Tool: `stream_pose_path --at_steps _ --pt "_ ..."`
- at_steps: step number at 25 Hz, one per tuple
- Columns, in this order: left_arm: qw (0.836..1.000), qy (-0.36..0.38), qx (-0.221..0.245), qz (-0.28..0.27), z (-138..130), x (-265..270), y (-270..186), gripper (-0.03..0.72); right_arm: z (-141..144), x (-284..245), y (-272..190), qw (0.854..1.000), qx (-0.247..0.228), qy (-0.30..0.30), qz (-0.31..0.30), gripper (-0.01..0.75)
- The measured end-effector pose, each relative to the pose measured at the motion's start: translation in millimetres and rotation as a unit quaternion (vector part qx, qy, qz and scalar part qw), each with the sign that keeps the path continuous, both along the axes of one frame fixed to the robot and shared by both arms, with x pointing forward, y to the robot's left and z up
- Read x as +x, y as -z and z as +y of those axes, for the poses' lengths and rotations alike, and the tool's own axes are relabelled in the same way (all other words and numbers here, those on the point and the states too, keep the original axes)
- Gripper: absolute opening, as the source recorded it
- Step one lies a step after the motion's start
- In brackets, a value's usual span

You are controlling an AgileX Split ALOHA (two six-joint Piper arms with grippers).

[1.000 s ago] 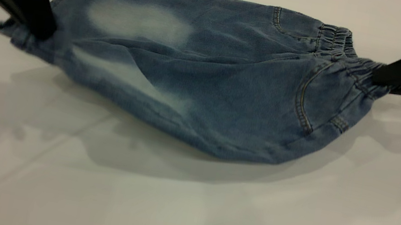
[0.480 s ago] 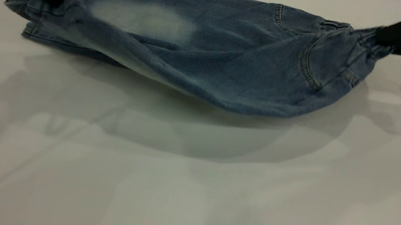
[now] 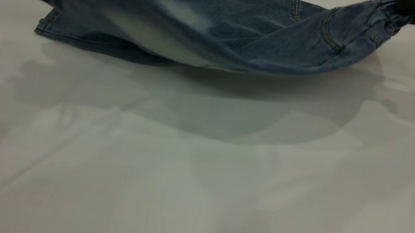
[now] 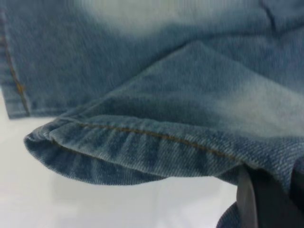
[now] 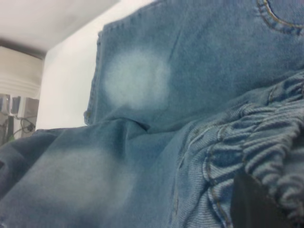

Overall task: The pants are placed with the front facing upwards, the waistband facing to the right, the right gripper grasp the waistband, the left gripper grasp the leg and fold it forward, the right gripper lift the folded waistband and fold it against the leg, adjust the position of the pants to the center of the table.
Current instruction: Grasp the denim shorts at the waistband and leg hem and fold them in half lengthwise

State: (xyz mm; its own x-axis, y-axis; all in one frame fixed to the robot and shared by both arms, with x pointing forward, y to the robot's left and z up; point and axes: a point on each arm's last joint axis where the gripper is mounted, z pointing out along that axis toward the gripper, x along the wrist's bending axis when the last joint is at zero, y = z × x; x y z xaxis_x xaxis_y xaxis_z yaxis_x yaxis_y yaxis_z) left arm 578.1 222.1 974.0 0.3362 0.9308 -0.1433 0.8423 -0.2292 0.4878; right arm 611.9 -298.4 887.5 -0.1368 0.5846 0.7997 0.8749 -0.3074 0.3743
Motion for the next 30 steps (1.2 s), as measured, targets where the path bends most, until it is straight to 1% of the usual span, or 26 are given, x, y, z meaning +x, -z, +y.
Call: stream_pose_path --at_steps 7,11,23,30 --pt "0.999 -0.019 -0.004 -0.040 1 7 -4 0.036 -2 11 -9 1.000 0.001 0.008 -0.013 0.033" --pt "0.997 -0.030 -0.001 -0.073 2 13 -7 0.036 -5 19 -15 0.999 -0.001 0.022 -0.025 0.033" --pt "0.985 -0.064 0.007 -0.162 7 28 -13 0.036 -10 42 8 0.999 0.011 0.043 -0.004 0.033" --pt "0.982 -0.074 0.019 -0.173 9 38 4 0.038 -12 56 8 0.999 0.017 0.049 -0.009 0.033"
